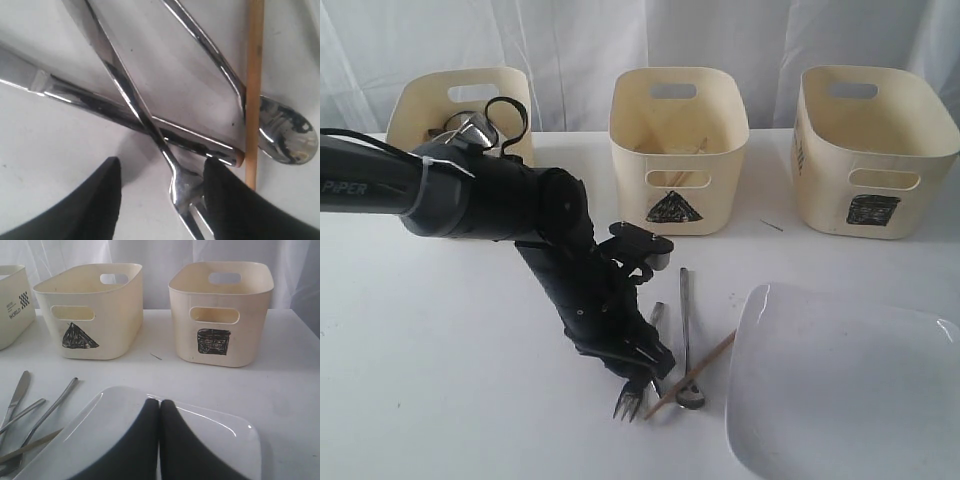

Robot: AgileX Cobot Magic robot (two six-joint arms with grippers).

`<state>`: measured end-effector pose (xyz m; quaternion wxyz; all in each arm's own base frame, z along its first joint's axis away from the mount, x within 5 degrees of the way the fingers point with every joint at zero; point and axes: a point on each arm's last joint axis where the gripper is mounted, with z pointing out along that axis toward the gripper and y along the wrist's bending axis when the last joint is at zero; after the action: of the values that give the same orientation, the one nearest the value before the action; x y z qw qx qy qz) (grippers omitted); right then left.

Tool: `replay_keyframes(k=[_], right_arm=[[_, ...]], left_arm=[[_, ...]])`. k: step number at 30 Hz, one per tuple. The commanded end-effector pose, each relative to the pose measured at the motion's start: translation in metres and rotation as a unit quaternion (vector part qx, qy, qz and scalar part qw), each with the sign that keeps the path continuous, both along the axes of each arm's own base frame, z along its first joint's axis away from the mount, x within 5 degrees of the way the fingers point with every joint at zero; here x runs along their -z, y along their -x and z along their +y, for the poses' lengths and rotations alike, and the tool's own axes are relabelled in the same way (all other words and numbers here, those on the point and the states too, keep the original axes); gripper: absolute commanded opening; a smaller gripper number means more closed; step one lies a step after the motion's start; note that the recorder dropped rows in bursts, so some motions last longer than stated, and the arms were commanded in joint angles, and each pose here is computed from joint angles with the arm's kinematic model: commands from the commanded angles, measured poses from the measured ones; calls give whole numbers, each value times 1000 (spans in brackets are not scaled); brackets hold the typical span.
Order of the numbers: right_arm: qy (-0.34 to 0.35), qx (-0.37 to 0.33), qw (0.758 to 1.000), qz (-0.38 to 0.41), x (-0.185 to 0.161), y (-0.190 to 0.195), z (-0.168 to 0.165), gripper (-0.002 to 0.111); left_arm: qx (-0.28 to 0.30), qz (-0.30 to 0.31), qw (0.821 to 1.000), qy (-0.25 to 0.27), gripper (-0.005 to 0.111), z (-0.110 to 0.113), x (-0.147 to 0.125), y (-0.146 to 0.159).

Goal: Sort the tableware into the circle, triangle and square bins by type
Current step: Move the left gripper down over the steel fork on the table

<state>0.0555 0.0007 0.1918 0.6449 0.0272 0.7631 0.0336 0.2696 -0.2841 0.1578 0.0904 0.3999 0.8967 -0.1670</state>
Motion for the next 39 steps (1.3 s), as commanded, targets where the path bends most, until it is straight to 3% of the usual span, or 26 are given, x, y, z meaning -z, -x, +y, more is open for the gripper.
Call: replay_keyframes(k=[1,3,7,13,27,33,39], right_arm=[[3,1,1000,-4,1,0,0,0],[3,1,1000,-4,1,0,0,0],[3,1,1000,-4,1,0,0,0],[3,1,1000,-4,1,0,0,0],[3,1,1000,-4,1,0,0,0],[3,1,1000,-4,1,0,0,0],[3,1,1000,-4,1,0,0,0]], left_arm=[[1,18,1000,-5,40,-1,3,5],[7,18,1000,-6,37,-3,4,8],[30,11,999,-18,47,-9,5,16],[24,10,994,-105,47,1,25,14],[10,14,994,-105,46,-1,35,13],[2,10,995,-100,37,-2,35,12],[4,11,995,-103,16,-2,35,12]])
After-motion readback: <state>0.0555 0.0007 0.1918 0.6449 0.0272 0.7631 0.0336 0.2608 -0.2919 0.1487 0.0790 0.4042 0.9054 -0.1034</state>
